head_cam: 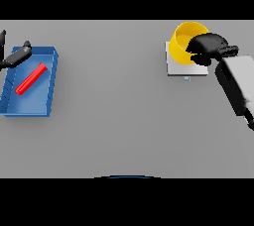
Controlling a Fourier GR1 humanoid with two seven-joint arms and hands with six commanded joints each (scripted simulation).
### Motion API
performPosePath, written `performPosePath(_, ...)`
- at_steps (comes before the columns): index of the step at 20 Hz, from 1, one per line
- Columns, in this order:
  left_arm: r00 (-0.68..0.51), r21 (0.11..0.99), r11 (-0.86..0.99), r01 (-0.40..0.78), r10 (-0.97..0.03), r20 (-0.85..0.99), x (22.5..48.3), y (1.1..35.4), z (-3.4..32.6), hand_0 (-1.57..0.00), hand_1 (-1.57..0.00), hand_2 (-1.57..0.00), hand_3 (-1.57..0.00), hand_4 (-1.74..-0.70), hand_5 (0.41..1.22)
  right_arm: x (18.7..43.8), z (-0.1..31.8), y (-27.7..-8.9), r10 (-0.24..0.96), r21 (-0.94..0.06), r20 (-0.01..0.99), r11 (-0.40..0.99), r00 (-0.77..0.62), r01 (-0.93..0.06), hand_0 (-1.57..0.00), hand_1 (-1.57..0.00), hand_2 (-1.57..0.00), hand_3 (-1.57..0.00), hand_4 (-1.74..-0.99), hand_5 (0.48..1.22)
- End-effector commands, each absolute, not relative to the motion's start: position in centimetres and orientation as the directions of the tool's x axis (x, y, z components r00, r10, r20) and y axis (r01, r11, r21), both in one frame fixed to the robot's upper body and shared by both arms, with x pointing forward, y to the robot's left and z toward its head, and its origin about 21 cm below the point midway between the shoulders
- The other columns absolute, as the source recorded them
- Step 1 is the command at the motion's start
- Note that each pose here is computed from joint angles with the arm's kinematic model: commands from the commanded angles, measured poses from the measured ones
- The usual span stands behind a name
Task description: Pick up the red beaker and tilt it to pour out 1 green nut into yellow bowl. Pick up the yellow bowl and place it on the metallic measuring scale.
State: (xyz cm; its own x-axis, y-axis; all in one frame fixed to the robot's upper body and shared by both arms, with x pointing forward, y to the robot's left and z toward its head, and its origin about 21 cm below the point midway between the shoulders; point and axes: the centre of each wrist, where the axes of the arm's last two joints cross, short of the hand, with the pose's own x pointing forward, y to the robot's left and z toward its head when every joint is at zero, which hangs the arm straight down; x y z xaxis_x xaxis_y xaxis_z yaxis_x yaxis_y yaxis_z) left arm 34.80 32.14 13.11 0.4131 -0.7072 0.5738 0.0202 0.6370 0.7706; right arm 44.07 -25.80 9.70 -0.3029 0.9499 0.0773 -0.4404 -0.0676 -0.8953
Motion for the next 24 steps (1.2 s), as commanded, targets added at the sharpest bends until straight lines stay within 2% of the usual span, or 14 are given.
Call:
performPosePath(1,0.411,0.771,0.636,0.022,-0.709,0.573,34.7,31.9,12.9,0.00,0.00,0.00,0.00,-0.80,0.729,44.1,9.5,-25.9,0.953,-0.893,0.078,-0.064,-0.294,-0.446,-1.57,-1.50,-1.56,-1.50,-1.727,1.221)
performPosePath(5,0.422,0.767,0.641,0.023,-0.702,0.573,35.2,31.9,12.7,0.00,0.00,0.00,0.00,-0.81,0.734,44.3,8.9,-25.7,0.953,-0.892,0.092,-0.050,-0.288,-0.450,-1.55,-1.42,-1.57,-1.48,-1.721,1.221)
performPosePath(7,0.413,0.769,0.639,0.020,-0.706,0.576,35.1,32.3,12.8,0.00,0.00,0.00,0.00,-0.81,0.740,44.3,8.7,-26.0,0.955,-0.881,0.103,-0.043,-0.278,-0.471,-1.54,-1.41,-1.57,-1.17,-1.728,1.221)
performPosePath(8,0.416,0.768,0.640,0.024,-0.704,0.575,35.0,32.2,12.6,0.00,0.00,0.00,0.00,-0.81,0.745,44.5,8.8,-26.0,0.958,-0.875,0.109,-0.034,-0.264,-0.484,-1.54,-1.44,-1.50,-1.02,-1.659,1.221)
performPosePath(9,0.422,0.768,0.639,0.027,-0.704,0.571,34.9,32.0,12.6,0.00,0.00,0.00,0.00,-0.81,0.745,44.6,8.9,-26.1,0.961,-0.872,0.113,-0.025,-0.251,-0.490,-1.52,-1.35,-1.35,-0.91,-1.596,1.134)
performPosePath(10,0.425,0.770,0.637,0.032,-0.706,0.566,35.1,31.9,12.8,0.00,0.00,0.00,0.00,-0.81,0.744,44.6,9.0,-26.3,0.961,-0.871,0.119,-0.019,-0.248,-0.492,-1.22,-1.08,-1.13,-0.82,-1.548,1.053)
performPosePath(12,0.421,0.764,0.644,0.032,-0.702,0.574,35.0,31.6,12.8,0.00,0.00,0.00,0.00,-0.81,0.745,44.7,8.6,-25.9,0.961,-0.857,0.127,-0.018,-0.245,-0.515,-0.78,-0.69,-0.81,-0.71,-1.470,0.928)
performPosePath(15,0.417,0.770,0.637,0.036,-0.710,0.568,35.4,31.5,12.7,0.00,0.00,0.00,0.00,-0.81,0.738,44.7,8.6,-25.9,0.959,-0.855,0.133,-0.017,-0.251,-0.519,-0.40,-0.35,-0.52,-0.60,-1.410,0.821)
performPosePath(19,0.427,0.763,0.646,0.031,-0.699,0.574,35.4,31.7,12.5,0.00,0.00,0.00,0.00,-0.81,0.736,44.9,8.3,-26.3,0.952,-0.849,0.119,-0.049,-0.280,-0.527,-0.16,-0.14,-0.29,-0.47,-1.356,0.755)
performPosePath(24,0.429,0.759,0.650,0.032,-0.695,0.577,35.6,31.6,12.4,0.00,0.00,0.00,0.00,-0.82,0.734,45.4,8.5,-25.7,0.953,-0.837,0.102,-0.072,-0.284,-0.543,-0.05,-0.05,-0.12,-0.35,-1.308,0.733)
